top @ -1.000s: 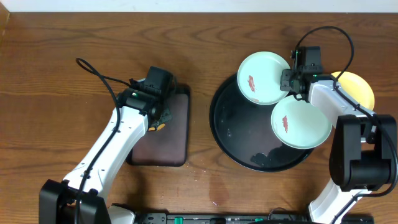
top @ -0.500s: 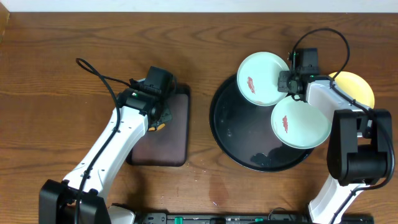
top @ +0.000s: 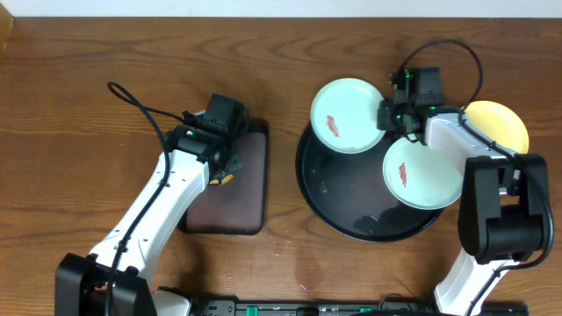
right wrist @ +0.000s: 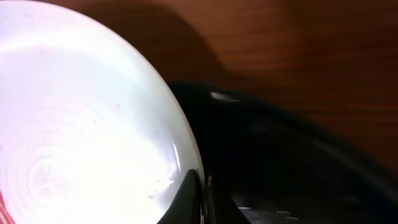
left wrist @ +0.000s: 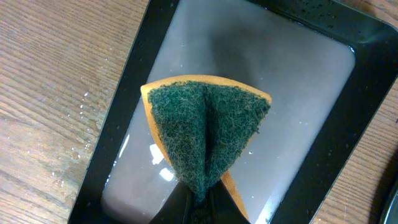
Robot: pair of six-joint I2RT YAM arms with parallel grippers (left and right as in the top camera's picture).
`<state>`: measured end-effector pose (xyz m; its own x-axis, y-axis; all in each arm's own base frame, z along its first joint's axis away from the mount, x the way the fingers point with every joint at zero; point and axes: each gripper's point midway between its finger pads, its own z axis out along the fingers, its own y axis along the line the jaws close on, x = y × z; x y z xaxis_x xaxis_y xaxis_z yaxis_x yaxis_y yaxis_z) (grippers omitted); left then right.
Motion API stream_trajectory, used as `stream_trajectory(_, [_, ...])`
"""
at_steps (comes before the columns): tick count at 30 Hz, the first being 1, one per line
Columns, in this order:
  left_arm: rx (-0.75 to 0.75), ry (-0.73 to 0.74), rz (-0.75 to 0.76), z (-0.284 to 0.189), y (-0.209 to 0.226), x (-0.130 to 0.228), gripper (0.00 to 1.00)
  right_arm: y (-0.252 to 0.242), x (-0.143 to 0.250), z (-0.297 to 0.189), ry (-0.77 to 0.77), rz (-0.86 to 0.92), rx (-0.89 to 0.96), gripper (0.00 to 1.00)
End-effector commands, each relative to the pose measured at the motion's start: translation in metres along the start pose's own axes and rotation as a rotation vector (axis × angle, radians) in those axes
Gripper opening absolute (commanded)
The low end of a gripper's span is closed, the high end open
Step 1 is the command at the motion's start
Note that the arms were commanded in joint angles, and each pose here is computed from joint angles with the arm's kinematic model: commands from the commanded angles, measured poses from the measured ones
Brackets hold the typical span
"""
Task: Clean dirty plates on tray and stack at the side
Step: 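Drag the green plate with the right gripper to the tray center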
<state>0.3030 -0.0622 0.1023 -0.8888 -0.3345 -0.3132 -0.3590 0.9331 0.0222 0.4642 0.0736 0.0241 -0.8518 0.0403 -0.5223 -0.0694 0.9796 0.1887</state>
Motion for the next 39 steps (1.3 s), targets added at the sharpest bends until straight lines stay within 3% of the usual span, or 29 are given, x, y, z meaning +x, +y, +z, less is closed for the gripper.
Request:
stream_trajectory(1, [-0.010, 0.008, 0.017, 0.003, 0.003, 0.002, 0.08, 0.026, 0.012, 0.007, 0.033, -0.045, -0.054, 0.01])
stream_trajectory(9, [-0.010, 0.008, 0.017, 0.003, 0.003, 0.002, 0.08, 0.052, 0.031, 0.007, 0.098, -0.096, -0.077, 0.01])
stream_trajectory(31, [0.010, -0.017, 0.009, 0.003, -0.002, -0.004, 0.08, 0.030, 0.092, -0.053, 0.394, -0.147, -0.024, 0.01])
stream_trajectory(39, [0.104, 0.036, 0.016, 0.001, -0.020, 0.005, 0.07, 0.000, 0.091, -0.055, 0.393, -0.176, 0.150, 0.01])
